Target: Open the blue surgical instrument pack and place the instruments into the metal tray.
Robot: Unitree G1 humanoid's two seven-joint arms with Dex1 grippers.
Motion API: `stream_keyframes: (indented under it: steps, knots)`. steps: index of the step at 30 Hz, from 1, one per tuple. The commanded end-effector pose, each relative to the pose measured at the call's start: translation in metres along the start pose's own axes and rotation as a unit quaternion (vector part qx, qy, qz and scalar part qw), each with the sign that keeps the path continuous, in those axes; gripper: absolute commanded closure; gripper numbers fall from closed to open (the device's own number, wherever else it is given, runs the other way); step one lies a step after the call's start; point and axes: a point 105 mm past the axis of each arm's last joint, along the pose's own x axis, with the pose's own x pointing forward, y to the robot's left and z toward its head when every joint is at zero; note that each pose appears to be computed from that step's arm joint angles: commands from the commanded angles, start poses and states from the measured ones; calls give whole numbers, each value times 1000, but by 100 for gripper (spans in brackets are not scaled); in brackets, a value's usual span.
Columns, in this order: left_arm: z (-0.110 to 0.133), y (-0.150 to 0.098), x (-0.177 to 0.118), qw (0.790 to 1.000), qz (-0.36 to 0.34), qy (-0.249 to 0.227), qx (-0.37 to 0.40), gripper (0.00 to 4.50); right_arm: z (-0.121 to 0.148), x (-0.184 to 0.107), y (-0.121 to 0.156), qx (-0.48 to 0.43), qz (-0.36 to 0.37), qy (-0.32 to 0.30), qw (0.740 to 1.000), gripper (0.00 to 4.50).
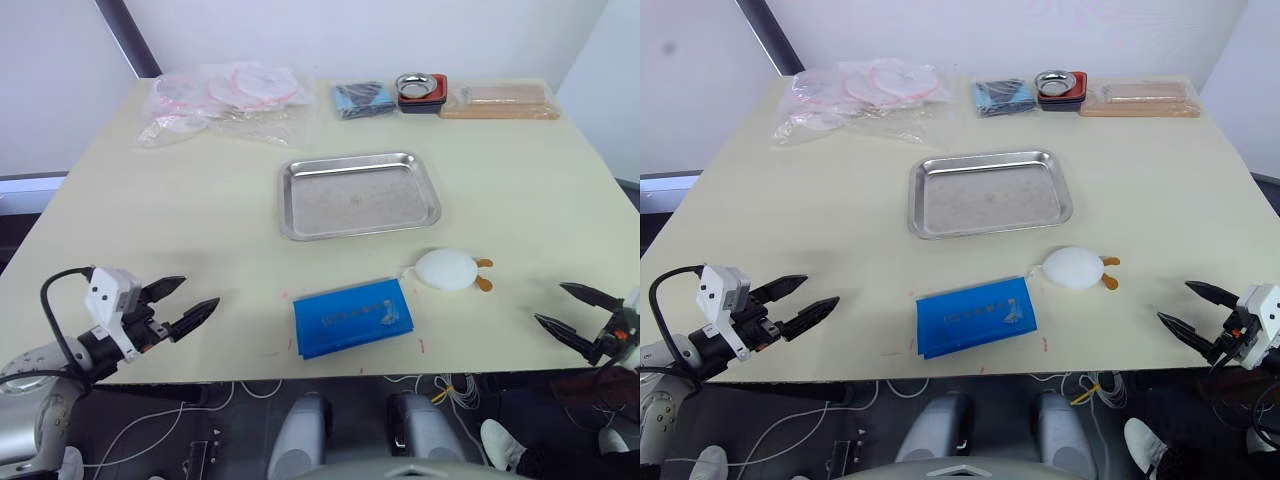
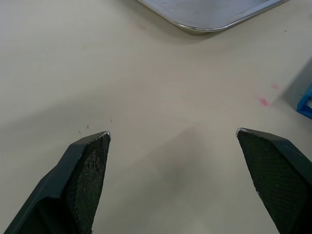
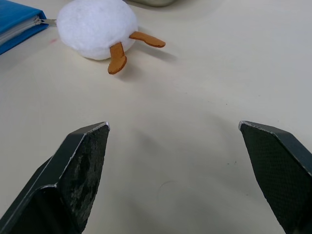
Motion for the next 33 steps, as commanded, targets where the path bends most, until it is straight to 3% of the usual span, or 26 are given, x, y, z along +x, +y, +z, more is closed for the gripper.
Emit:
stream_keyframes:
  steps: [1,16,24,27,28,29,30,32,33]
  knots:
    - [12,0,-4,999,2,-21,24,11,8,3,-1,-25,7,-10,1000,3]
    - [11,-5,-4,998,-39,-24,43,11,12,13,0,-47,24,-15,999,3]
    - [7,-24,6,994,-94,-7,48,11,7,25,40,-32,109,36,993,3]
    - [5,-35,9,991,-129,-11,38,73,17,40,55,-35,127,17,991,0]
    - [3,-39,9,989,-144,-5,41,133,20,45,62,-32,139,13,990,0]
    - [1,-41,9,987,-155,1,45,152,22,49,69,-28,149,10,988,0]
    - [-1,-43,10,985,-164,6,49,192,25,54,74,-27,159,8,987,26]
    - [-4,-48,13,981,-188,13,53,225,28,64,85,-25,173,4,985,56]
    - [-4,-52,14,977,-205,12,53,286,29,69,90,-20,181,1,983,116]
